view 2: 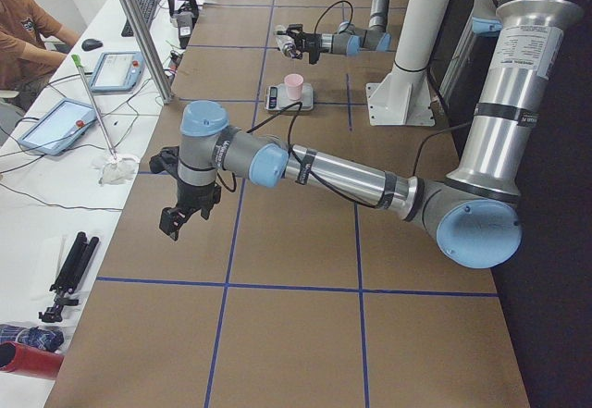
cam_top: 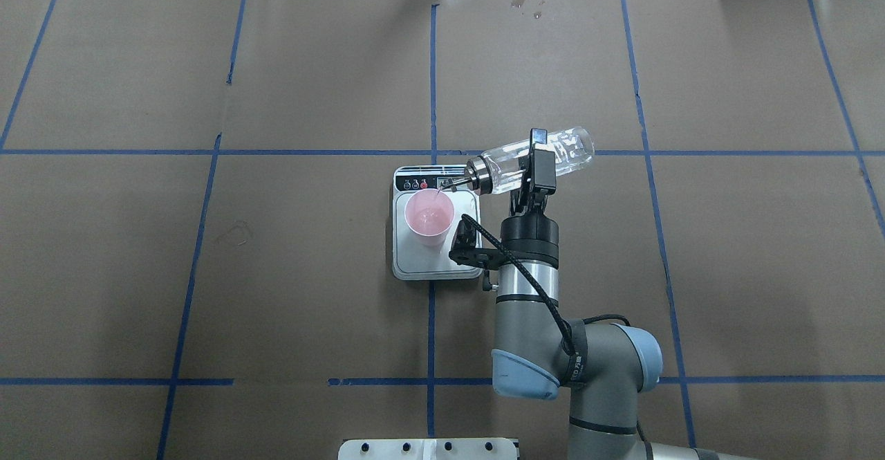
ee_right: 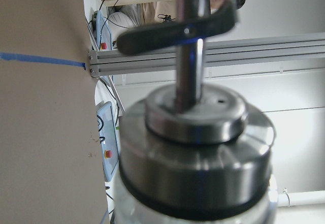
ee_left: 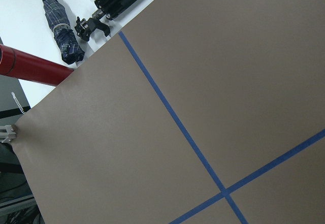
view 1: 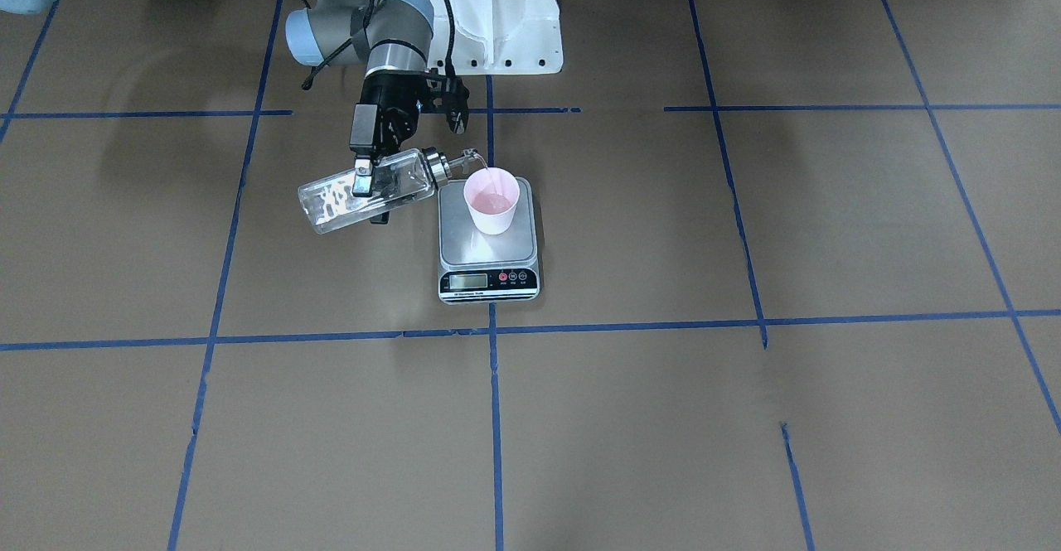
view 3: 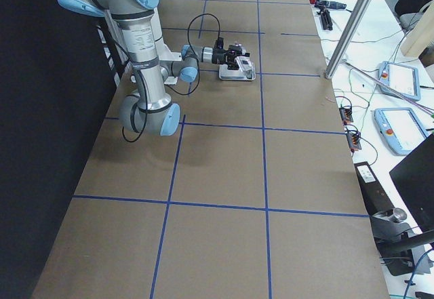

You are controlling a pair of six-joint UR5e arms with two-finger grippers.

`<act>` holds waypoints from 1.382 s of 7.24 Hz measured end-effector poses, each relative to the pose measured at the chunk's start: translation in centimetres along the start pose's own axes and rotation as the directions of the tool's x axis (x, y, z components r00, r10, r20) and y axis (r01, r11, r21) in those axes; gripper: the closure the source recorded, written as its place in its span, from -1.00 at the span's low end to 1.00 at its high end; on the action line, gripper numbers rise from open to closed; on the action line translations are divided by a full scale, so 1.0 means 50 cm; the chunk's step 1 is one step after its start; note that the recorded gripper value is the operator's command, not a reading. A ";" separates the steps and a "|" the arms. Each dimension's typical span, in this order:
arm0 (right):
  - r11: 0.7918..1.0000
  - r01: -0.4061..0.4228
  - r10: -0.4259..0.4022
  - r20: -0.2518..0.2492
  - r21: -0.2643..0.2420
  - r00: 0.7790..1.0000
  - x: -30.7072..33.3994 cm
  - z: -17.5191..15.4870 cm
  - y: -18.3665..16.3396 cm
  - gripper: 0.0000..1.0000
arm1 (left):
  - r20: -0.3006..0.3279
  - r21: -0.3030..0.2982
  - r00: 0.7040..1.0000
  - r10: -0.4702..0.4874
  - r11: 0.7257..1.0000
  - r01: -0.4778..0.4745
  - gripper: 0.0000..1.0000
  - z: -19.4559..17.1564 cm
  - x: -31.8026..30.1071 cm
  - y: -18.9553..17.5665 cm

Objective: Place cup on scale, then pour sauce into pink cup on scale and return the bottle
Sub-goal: 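Tilt the bottle upright and carry it back with the right gripper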

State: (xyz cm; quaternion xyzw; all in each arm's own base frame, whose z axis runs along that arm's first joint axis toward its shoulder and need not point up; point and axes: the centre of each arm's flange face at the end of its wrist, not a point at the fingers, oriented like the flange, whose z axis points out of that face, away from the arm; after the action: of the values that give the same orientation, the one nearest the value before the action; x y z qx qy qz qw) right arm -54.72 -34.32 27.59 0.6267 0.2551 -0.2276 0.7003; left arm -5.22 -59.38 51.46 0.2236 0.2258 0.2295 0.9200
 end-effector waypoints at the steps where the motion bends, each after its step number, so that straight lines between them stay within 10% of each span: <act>1: 0.999 -0.032 0.032 0.011 0.006 0.999 0.003 -0.001 0.003 1.00 | 0.000 0.000 1.000 0.000 1.000 0.000 -1.00 0.000 0.000 0.000; 3: 0.990 -0.142 0.141 0.038 0.023 0.989 0.019 -0.003 0.003 1.00 | 0.001 0.001 1.000 0.001 1.000 -0.001 -1.00 -0.002 0.000 -0.003; 5: 0.936 -0.349 0.343 0.091 0.048 0.935 0.048 -0.003 0.006 1.00 | 0.002 0.003 1.000 0.002 1.000 -0.002 -1.00 -0.004 0.000 -0.006; 8: 0.736 -0.677 0.667 0.148 0.025 0.731 0.062 -0.003 0.023 1.00 | 0.003 0.006 1.000 0.002 1.000 -0.002 -1.00 -0.007 0.001 -0.009; 10: 0.662 -0.750 0.740 0.164 -0.008 0.652 0.041 0.003 0.064 1.00 | 0.004 0.009 1.000 0.002 1.000 -0.002 -1.00 -0.010 0.002 -0.011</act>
State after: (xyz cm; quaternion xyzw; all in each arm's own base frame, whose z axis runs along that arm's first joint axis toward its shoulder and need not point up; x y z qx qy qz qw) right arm -51.08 -34.10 28.72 0.6777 -0.0858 0.0246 0.7299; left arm -5.24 -59.59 50.76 0.2282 0.2248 0.2290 0.9192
